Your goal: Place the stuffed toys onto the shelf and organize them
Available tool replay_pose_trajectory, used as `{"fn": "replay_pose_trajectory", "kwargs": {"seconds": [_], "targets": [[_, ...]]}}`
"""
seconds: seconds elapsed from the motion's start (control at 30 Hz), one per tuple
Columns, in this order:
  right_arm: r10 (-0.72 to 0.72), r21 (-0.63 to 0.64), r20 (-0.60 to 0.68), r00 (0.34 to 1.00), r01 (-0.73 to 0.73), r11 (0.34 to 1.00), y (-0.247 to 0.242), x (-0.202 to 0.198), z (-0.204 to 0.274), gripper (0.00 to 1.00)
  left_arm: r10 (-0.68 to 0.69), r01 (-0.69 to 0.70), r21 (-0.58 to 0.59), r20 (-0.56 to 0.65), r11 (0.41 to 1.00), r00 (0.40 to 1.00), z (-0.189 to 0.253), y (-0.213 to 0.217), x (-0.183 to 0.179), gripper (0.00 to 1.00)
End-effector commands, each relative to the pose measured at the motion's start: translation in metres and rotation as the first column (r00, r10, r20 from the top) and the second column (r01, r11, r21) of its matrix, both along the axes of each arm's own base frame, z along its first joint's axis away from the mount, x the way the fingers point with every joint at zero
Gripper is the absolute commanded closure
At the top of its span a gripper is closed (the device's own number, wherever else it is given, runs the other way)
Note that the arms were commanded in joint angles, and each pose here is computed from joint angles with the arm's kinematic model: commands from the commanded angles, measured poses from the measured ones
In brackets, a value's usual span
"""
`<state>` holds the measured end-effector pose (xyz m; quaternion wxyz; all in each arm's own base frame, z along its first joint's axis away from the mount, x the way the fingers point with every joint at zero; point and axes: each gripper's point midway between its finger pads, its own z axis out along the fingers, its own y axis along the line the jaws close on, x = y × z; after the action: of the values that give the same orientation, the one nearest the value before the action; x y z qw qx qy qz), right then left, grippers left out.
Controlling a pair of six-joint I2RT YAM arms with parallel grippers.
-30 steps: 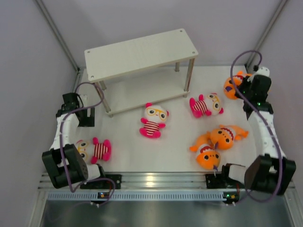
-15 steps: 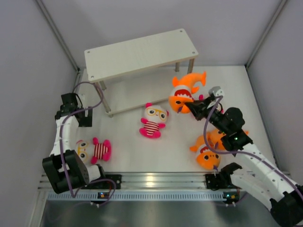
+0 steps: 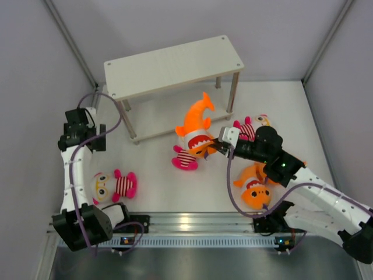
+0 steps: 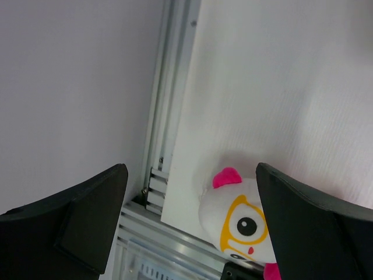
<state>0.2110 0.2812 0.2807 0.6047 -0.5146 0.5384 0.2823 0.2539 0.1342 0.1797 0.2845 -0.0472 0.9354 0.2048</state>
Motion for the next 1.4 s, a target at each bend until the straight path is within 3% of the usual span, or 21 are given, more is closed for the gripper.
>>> {"fn": "replay_pose_trajectory", "kwargs": {"seconds": [0.0,0.1,0.17,0.27,0.3,0.43,0.5,0.63,0.83,0.87,0.97,1.1,1.13,1.2,1.23,1.3,1.33,1.37], "targets": [[0.132,-0.21,0.378,0.917,-0.054,0.976,-0.015,-0.012,0.018,0.9,-0.022,0.02,0.011,0.223,1.0,0.975,0.085,-0.009,0.007,0.02],[0.166,-0.335,0.514,0.842,0.019,0.942,-0.018,-0.006,0.014,0.87,-0.146,0.169,-0.026,0.385,0.985,0.911,0.142,-0.041,0.008,0.02],[0.193,-0.422,0.543,0.817,0.066,0.904,-0.013,0.0,0.011,0.88,-0.286,0.355,-0.05,0.494,0.934,0.822,0.177,-0.08,0.003,0.02],[0.26,-0.521,0.626,0.735,0.147,0.841,0.002,0.009,0.015,0.99,-0.454,0.58,-0.054,0.564,0.813,0.69,0.205,-0.13,-0.018,0.02],[0.309,-0.553,0.663,0.682,0.167,0.817,0.007,0.01,0.019,1.0,-0.524,0.7,-0.085,0.601,0.709,0.604,0.212,-0.159,-0.027,0.02],[0.41,-0.578,0.743,0.53,0.198,0.792,0.043,0.009,0.045,1.0,-0.61,0.851,-0.138,0.64,0.507,0.467,0.212,-0.2,-0.043,0.02],[0.47,-0.602,0.763,0.445,0.224,0.766,0.058,0.008,0.052,1.0,-0.63,0.868,-0.144,0.634,0.474,0.449,0.205,-0.202,-0.041,0.02],[0.543,-0.646,0.752,0.375,0.254,0.72,0.096,0.016,0.061,1.0,-0.653,0.881,-0.21,0.604,0.423,0.457,0.18,-0.21,-0.035,0.02],[0.594,-0.672,0.73,0.337,0.197,0.714,0.126,0.015,0.057,1.0,-0.726,0.95,-0.164,0.615,0.264,0.308,0.174,-0.238,-0.053,0.02],[0.598,-0.668,0.735,0.32,0.191,0.719,0.13,0.014,0.059,1.0,-0.733,0.955,-0.15,0.614,0.256,0.293,0.173,-0.239,-0.055,0.02],[0.602,-0.653,0.748,0.279,0.148,0.743,0.14,0.007,0.063,1.0,-0.738,0.946,-0.175,0.592,0.273,0.322,0.162,-0.234,-0.047,0.02],[0.601,-0.638,0.758,0.254,0.096,0.764,0.152,0.0,0.069,1.0,-0.741,0.955,-0.194,0.603,0.224,0.296,0.156,-0.24,-0.047,0.02],[0.599,-0.636,0.76,0.252,0.095,0.766,0.153,0.001,0.07,1.0,-0.742,0.954,-0.197,0.601,0.224,0.298,0.155,-0.24,-0.046,0.07],[0.589,-0.621,0.772,0.24,0.083,0.78,0.157,-0.002,0.072,1.0,-0.744,0.945,-0.211,0.583,0.249,0.326,0.15,-0.235,-0.04,0.27],[0.583,-0.614,0.776,0.24,0.082,0.785,0.157,-0.001,0.073,1.0,-0.743,0.941,-0.22,0.577,0.259,0.339,0.147,-0.234,-0.039,0.52],[0.567,-0.597,0.789,0.237,0.08,0.798,0.159,-0.002,0.075,1.0,-0.745,0.932,-0.233,0.56,0.279,0.363,0.141,-0.23,-0.036,0.77],[0.559,-0.591,0.794,0.239,0.083,0.803,0.159,-0.001,0.076,1.0,-0.743,0.927,-0.242,0.555,0.286,0.374,0.139,-0.229,-0.034,1.0],[0.535,-0.568,0.808,0.247,0.083,0.819,0.16,0.0,0.081,1.0,-0.738,0.92,-0.252,0.55,0.299,0.391,0.138,-0.228,-0.033,1.0]]}}
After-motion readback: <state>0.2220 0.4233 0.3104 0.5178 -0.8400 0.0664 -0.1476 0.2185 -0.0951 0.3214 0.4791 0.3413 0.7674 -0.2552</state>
